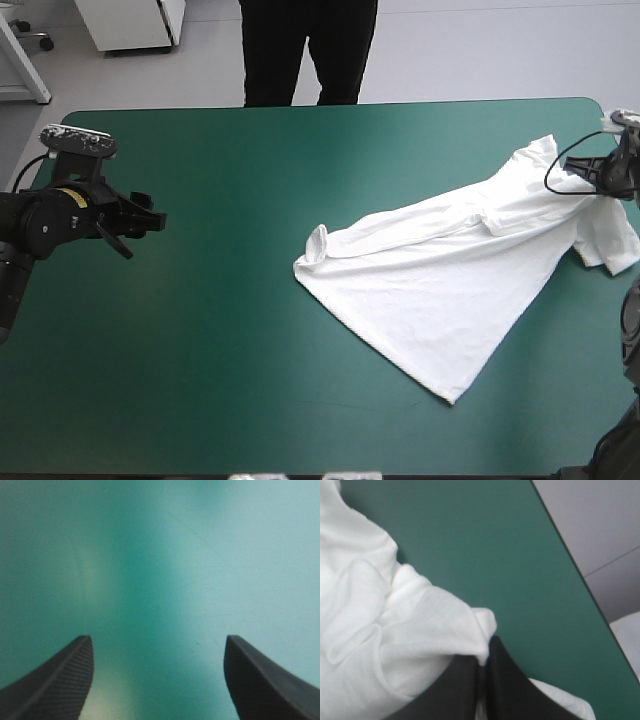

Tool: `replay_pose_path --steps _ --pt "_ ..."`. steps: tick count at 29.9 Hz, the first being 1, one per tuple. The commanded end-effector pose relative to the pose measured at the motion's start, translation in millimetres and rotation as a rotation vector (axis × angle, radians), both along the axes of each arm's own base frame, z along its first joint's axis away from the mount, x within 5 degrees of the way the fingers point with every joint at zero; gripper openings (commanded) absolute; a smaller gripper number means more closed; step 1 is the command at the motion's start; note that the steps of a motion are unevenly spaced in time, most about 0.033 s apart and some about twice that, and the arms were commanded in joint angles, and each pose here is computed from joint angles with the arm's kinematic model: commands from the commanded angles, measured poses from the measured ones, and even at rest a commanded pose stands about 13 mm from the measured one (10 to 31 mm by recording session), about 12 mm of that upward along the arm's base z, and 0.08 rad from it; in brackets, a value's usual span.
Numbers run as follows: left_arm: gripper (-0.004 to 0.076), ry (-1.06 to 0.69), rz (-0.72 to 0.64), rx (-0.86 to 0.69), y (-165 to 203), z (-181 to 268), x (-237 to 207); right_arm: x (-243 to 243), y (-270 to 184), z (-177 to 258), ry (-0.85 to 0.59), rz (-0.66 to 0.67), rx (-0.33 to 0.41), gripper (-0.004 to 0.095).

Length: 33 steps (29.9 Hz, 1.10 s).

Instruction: Fold the cloth

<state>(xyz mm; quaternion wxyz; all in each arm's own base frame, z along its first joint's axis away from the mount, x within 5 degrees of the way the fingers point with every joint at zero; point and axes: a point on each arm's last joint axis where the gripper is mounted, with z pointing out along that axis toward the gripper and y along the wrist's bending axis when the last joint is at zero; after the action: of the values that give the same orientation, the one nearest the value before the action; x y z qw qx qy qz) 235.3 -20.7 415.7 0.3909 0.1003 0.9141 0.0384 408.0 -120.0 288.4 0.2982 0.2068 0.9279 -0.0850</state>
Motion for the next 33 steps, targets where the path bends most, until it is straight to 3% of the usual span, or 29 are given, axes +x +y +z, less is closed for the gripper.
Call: replay_pose_path --steps 1,5,7,12,14,20,28,33 --pt "0.0528 -0.091 -0.001 -0.012 -0.6 12.7 2.8 21.6 -10.9 38.9 -0.146 0.005 -0.07 -0.0017" --pt "0.0528 -0.08 0.0 -0.009 -1.0 9.4 7.2 38.9 -16.6 39.0 -0.114 -0.002 -0.068 -0.0001" --pt "0.0528 -0.078 0.0 -0.009 -1.1 9.0 7.8 40.9 -15.8 34.1 -0.067 0.023 -0.042 0.0085" --pt "0.0528 -0.079 0.001 0.005 -0.1 9.1 7.9 36.6 -9.9 25.1 0.02 0.042 0.042 0.0601" --pt "0.0528 -0.081 0.005 0.02 1.1 9.2 8.0 32.6 -8.7 27.3 0.04 0.03 0.057 0.0672" --pt "0.0528 -0.067 0.008 0.02 1.4 8.6 6.5 5.0 1.2 62.9 0.064 0.032 0.083 0.0569" --pt "0.0528 -0.052 0.005 0.015 0.5 7.5 5.6 -45.3 43.4 138.8 -0.063 0.127 0.072 0.0567" --pt "0.0528 -0.046 -0.063 0.049 -10.0 7.0 4.0 -72.9 86.5 142.5 -0.043 0.237 0.08 0.0567"
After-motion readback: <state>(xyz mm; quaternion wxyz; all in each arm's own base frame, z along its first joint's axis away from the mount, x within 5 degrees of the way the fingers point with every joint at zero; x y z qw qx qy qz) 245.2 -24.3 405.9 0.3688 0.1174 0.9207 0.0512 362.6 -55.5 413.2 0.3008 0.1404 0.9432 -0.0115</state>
